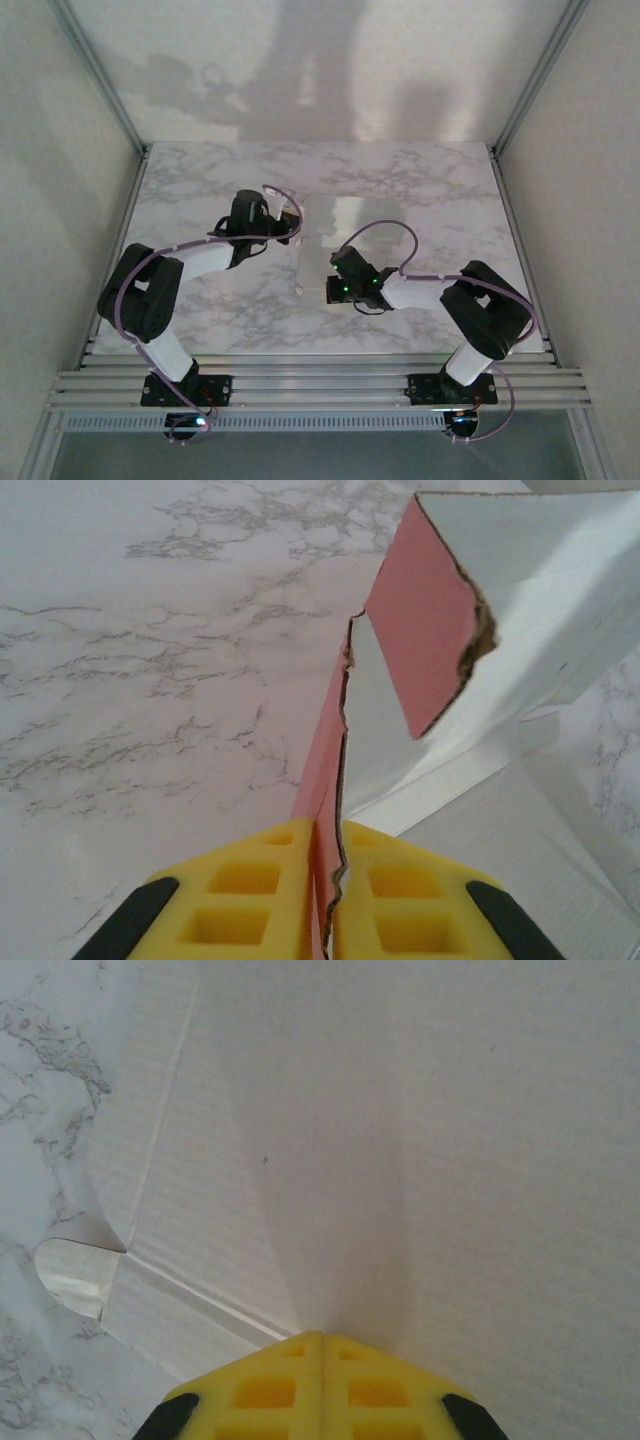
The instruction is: Fold the paper box
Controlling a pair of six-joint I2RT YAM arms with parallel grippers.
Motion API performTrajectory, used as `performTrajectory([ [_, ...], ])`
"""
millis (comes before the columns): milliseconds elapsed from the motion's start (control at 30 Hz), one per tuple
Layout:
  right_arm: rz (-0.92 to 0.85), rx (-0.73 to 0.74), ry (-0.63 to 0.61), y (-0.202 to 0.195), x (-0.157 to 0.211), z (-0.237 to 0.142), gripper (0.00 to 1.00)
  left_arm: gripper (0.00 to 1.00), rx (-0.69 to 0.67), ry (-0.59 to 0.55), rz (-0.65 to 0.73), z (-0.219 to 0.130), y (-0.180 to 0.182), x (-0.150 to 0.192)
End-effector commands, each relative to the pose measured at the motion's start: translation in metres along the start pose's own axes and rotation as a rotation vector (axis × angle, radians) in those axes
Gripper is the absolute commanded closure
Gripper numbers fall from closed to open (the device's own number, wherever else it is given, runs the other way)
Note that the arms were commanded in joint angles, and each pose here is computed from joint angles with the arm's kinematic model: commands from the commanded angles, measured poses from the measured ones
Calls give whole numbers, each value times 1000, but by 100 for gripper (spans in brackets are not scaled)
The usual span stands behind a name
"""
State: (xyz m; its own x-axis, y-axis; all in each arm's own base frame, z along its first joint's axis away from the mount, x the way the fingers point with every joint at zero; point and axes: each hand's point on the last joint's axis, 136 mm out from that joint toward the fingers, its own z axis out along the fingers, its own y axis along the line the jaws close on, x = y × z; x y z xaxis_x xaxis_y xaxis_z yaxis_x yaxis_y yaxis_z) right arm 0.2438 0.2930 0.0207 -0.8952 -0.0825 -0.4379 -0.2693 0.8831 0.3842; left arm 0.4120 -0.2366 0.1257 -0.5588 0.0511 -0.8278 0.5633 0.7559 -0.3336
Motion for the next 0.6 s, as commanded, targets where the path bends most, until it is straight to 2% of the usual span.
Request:
performTrajectory([
  [0, 14, 8, 36, 3, 7, 9, 100, 87, 5, -2, -30, 4, -4, 5],
  [567, 21, -22, 45, 13, 4, 13, 100, 87, 36, 20, -94, 12, -12, 28],
])
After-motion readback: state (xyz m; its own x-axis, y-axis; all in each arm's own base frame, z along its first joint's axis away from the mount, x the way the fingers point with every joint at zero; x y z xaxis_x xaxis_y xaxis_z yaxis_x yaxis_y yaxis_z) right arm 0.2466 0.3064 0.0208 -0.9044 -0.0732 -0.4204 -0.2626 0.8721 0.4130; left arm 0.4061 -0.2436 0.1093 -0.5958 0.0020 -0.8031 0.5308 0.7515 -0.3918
